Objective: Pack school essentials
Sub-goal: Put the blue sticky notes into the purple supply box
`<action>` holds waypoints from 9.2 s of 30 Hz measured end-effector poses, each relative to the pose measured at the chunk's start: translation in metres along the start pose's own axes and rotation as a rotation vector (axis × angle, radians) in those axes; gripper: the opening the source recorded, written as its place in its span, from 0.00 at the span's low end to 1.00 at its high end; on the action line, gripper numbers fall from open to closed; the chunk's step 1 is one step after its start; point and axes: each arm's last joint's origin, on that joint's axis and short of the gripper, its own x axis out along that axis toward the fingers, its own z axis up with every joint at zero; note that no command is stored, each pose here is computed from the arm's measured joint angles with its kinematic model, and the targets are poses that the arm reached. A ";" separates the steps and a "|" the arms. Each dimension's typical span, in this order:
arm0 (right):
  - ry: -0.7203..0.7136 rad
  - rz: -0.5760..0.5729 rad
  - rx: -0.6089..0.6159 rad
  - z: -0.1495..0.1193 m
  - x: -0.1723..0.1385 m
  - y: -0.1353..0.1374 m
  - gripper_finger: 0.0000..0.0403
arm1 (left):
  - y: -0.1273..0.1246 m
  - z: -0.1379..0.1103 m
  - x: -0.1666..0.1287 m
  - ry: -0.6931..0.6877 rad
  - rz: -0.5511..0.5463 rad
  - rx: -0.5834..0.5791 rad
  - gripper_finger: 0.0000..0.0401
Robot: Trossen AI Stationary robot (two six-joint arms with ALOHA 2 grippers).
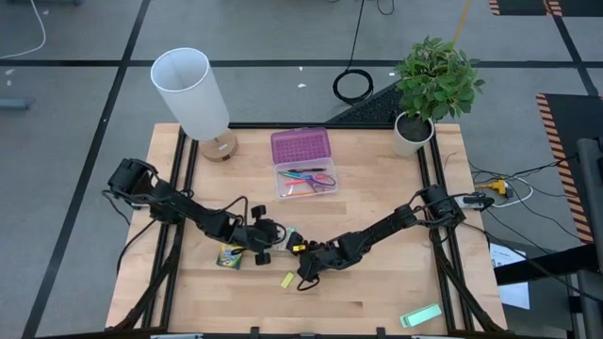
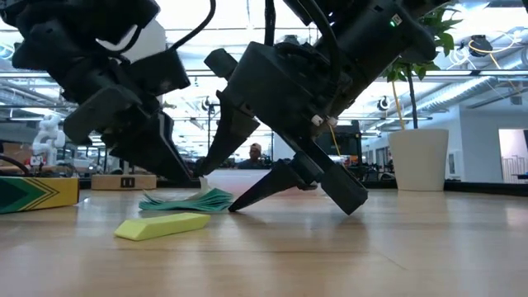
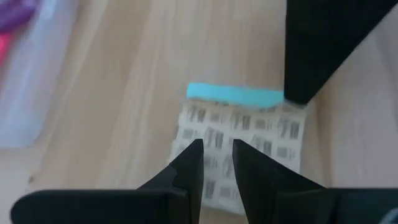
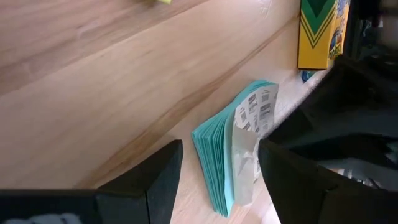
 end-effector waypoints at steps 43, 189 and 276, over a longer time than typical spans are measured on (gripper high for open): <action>0.040 0.053 -0.003 -0.003 -0.014 0.000 0.52 | -0.006 -0.012 0.023 0.017 -0.029 0.068 0.22; -0.134 0.145 0.177 -0.006 -0.011 -0.010 0.02 | -0.015 0.007 -0.003 -0.133 0.007 0.054 0.09; -0.125 0.214 0.508 -0.014 -0.040 -0.028 0.00 | -0.069 -0.001 -0.028 -0.351 0.054 0.294 0.62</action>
